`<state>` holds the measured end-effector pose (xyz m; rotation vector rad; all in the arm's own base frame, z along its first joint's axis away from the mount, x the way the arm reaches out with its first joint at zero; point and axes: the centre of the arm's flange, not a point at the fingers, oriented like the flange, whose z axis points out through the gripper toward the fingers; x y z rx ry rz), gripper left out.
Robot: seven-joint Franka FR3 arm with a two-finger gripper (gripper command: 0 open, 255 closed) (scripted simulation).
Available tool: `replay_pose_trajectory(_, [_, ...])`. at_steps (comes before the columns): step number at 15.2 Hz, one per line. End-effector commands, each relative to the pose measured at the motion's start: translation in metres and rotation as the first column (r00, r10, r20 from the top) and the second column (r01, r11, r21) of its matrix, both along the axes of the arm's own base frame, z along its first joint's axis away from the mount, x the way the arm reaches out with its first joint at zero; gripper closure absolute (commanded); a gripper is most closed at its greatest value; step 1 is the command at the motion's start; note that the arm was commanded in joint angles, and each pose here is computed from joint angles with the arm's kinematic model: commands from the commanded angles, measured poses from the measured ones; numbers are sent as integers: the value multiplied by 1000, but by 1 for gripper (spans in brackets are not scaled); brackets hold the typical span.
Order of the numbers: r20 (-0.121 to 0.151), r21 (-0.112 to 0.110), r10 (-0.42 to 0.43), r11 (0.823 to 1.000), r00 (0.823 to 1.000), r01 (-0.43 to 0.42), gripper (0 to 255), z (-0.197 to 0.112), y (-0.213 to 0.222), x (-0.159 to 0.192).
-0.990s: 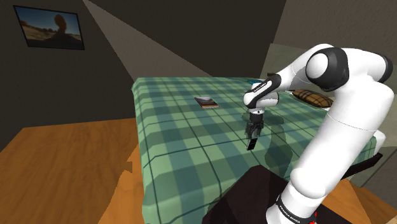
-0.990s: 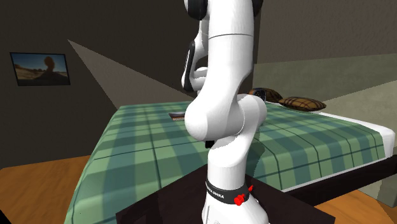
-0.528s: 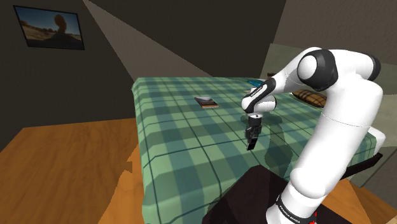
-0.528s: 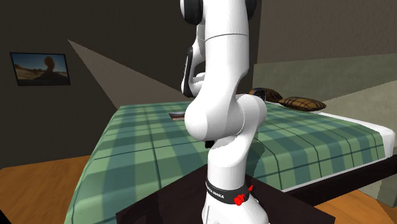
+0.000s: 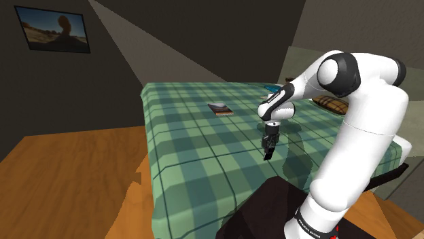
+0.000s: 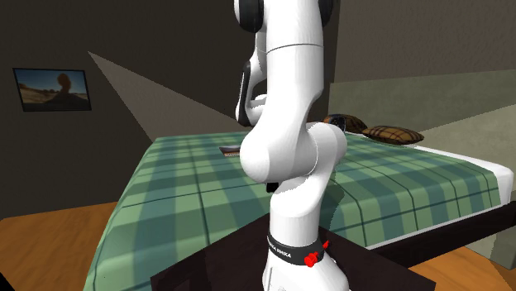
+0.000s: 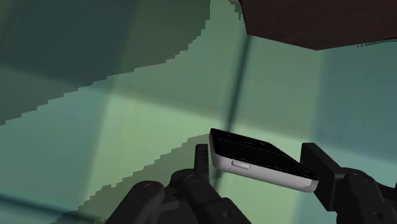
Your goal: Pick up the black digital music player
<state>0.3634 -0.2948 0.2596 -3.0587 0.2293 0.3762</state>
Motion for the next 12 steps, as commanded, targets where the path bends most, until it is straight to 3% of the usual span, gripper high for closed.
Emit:
replay_pose_trajectory(1, [-1, 1, 0, 1000, 1000, 0, 255, -1, 1, -1])
replay_pose_trajectory(12, [-1, 1, 0, 1000, 1000, 0, 255, 57, 1, -1])
